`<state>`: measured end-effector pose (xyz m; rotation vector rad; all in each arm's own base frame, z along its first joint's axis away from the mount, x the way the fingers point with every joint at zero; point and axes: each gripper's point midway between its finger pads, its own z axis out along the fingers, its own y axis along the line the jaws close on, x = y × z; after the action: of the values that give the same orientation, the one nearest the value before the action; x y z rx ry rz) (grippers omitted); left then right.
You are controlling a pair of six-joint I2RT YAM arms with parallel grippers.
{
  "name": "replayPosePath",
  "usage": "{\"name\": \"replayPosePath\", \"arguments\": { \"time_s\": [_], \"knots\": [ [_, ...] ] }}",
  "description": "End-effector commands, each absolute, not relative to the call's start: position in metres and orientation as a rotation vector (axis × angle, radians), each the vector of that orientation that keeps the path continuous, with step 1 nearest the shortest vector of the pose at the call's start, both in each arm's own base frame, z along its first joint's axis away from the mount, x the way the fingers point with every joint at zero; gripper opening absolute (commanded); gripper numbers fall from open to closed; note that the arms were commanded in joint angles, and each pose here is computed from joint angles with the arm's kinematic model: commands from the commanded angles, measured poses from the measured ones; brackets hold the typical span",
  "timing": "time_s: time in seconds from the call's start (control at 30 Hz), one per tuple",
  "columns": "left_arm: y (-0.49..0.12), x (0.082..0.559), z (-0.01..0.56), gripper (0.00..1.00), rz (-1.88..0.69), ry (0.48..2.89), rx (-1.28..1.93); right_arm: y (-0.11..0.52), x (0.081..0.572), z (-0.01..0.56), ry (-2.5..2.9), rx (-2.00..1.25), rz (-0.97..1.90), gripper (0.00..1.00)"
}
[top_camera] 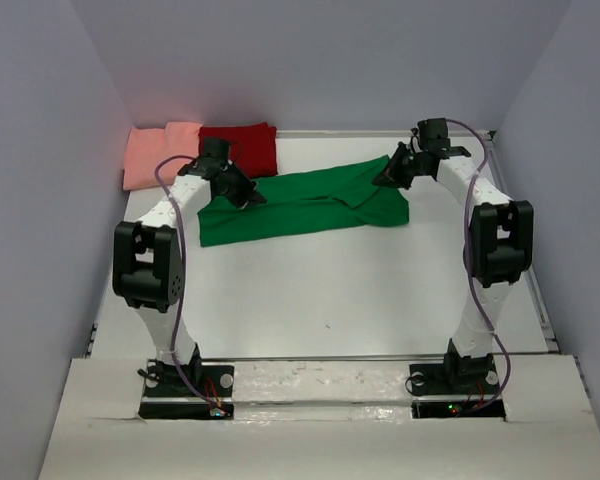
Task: Fold and stack the t-shirts
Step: Fold the tshirt
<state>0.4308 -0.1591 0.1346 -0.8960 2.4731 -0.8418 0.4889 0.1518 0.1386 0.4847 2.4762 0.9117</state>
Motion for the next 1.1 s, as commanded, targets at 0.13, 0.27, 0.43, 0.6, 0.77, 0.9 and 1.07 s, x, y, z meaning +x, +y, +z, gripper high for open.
{"name": "replayPosePath", "arguments": {
  "time_s": [0.13, 0.27, 0.43, 0.6, 0.77, 0.9, 1.07],
  "knots": [
    [-0.22, 0.435, 0.126, 0.0, -0.921, 2.542, -0.721, 0.161, 0.475, 0.163, 2.404, 0.492, 1.06, 0.0],
    [-0.248, 0.433, 0.112, 0.0, -0.978, 2.58, -0.655, 0.166, 0.471, 0.157, 2.403, 0.487, 1.075, 0.0],
    [-0.282, 0.437, 0.095, 0.0, -0.973, 2.609, -0.573, 0.17, 0.466, 0.138, 2.435, 0.493, 1.068, 0.0],
    [-0.311, 0.44, 0.087, 0.0, -1.007, 2.631, -0.525, 0.183, 0.458, 0.118, 2.488, 0.48, 1.06, 0.0],
    [-0.344, 0.443, 0.078, 0.0, -1.043, 2.665, -0.467, 0.195, 0.447, 0.091, 2.557, 0.481, 1.04, 0.0],
    [-0.357, 0.439, 0.072, 0.0, -1.048, 2.681, -0.455, 0.201, 0.443, 0.077, 2.586, 0.478, 1.009, 0.0],
    [-0.356, 0.434, 0.058, 0.0, -1.013, 2.721, -0.466, 0.2, 0.441, 0.063, 2.606, 0.474, 0.962, 0.0]
  ]
}}
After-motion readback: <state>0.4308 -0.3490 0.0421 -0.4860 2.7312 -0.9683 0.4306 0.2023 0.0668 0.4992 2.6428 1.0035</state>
